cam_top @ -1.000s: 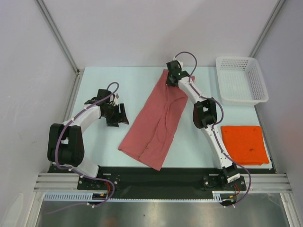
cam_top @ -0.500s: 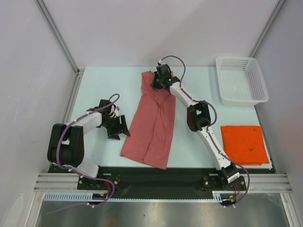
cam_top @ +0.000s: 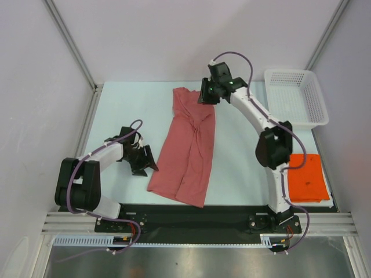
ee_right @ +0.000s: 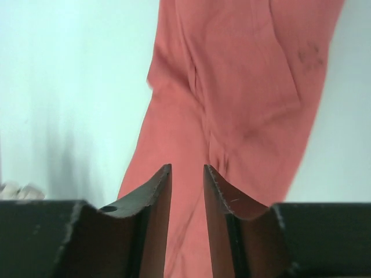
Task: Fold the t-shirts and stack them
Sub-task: Fold the tshirt
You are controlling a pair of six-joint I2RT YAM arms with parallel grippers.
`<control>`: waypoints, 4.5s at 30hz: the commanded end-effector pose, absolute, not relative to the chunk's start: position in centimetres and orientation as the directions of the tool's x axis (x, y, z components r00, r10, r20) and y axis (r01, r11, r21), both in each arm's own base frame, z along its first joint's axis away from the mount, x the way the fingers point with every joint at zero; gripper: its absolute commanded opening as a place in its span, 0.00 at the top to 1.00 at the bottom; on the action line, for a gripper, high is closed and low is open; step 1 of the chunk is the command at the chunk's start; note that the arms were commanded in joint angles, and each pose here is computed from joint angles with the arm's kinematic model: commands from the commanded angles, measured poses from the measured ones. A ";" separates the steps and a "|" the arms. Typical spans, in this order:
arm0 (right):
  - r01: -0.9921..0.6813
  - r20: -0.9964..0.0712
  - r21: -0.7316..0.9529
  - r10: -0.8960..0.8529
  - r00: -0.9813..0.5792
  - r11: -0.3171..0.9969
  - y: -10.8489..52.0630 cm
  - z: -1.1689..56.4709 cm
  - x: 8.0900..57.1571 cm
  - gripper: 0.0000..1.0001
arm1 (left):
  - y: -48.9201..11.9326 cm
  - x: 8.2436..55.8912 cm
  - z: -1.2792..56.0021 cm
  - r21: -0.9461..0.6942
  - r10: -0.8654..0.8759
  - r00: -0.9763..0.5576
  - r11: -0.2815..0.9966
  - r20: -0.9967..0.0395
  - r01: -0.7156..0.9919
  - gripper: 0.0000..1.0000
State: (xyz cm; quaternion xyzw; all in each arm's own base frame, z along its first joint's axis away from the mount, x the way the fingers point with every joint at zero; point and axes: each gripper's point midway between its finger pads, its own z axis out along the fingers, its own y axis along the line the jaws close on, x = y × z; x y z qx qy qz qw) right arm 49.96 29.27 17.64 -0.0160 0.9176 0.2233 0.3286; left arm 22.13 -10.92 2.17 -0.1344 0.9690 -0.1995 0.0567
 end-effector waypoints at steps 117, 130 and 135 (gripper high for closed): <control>-0.019 -0.020 0.741 -0.006 -1.000 0.671 22.9 2.5 8.8 0.52 | -27.0 12.6 3.4 -0.522 0.085 -0.988 0.841 -0.132 0.142 1.00; -0.024 -0.005 0.741 -0.030 -1.000 0.671 23.2 2.1 8.7 0.49 | -26.3 12.6 4.3 -0.491 0.137 -0.977 0.848 -0.161 0.200 0.54; -0.021 0.010 0.738 -0.042 -0.999 0.674 23.2 1.7 8.4 0.50 | -23.4 12.5 7.7 -0.446 0.131 -0.960 0.864 -0.248 0.233 0.48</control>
